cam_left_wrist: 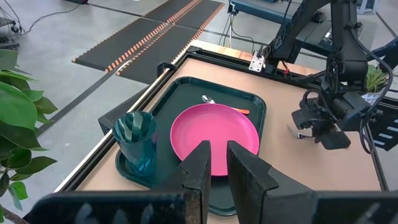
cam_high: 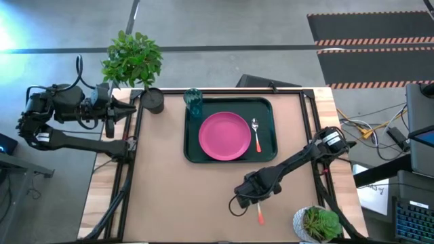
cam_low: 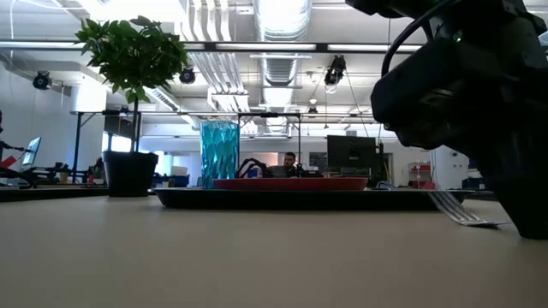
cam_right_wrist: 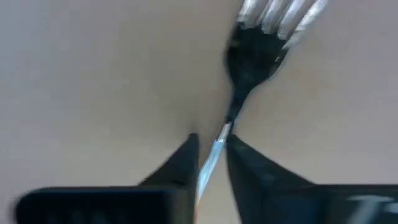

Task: Pick and place plate/cup/fork/spoon on tray
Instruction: Put the orange fork on the black tray to the right of the orange spoon

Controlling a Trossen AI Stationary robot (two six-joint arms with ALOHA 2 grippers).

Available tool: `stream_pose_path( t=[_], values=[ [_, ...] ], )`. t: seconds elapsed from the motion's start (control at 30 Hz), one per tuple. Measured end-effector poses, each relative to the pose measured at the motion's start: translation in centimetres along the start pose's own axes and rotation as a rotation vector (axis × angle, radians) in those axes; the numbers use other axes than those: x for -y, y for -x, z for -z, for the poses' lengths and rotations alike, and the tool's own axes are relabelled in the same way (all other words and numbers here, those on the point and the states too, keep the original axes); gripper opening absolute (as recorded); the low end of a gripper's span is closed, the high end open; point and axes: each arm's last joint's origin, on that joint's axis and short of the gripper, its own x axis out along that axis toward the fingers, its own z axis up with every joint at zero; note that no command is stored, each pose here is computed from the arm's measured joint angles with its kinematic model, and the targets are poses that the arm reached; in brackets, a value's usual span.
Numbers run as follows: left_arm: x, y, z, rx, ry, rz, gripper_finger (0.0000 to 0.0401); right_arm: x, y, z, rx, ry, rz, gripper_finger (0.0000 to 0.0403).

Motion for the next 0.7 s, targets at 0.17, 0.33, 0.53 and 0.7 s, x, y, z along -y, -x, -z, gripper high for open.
stream_pose_path(
  t=[0.17, 0.33, 0.53, 0.7],
  values=[
    [0.0, 0.0, 0.0, 0.000, 0.000, 0.000, 0.0034, 0.1, -0.1, 0.0, 0.000, 0.006, 0.000, 0.0013],
    [0.0, 0.0, 0.0, 0.000, 0.000, 0.000, 0.0034, -0.3, 0.4, 0.1, 0.021, 0.009, -0.003, 0.0010],
    [0.0, 0.0, 0.0, 0.000, 0.000, 0.000, 0.0034, -2.1, 3.9, 0.7, 0.151, 0.037, -0.073, 0.0009],
    [0.0, 0.0, 0.0, 0.000, 0.000, 0.000, 0.0034, -1.7, 8.6, 1.0, 0.281, 0.020, -0.026, 0.0009]
  ],
)
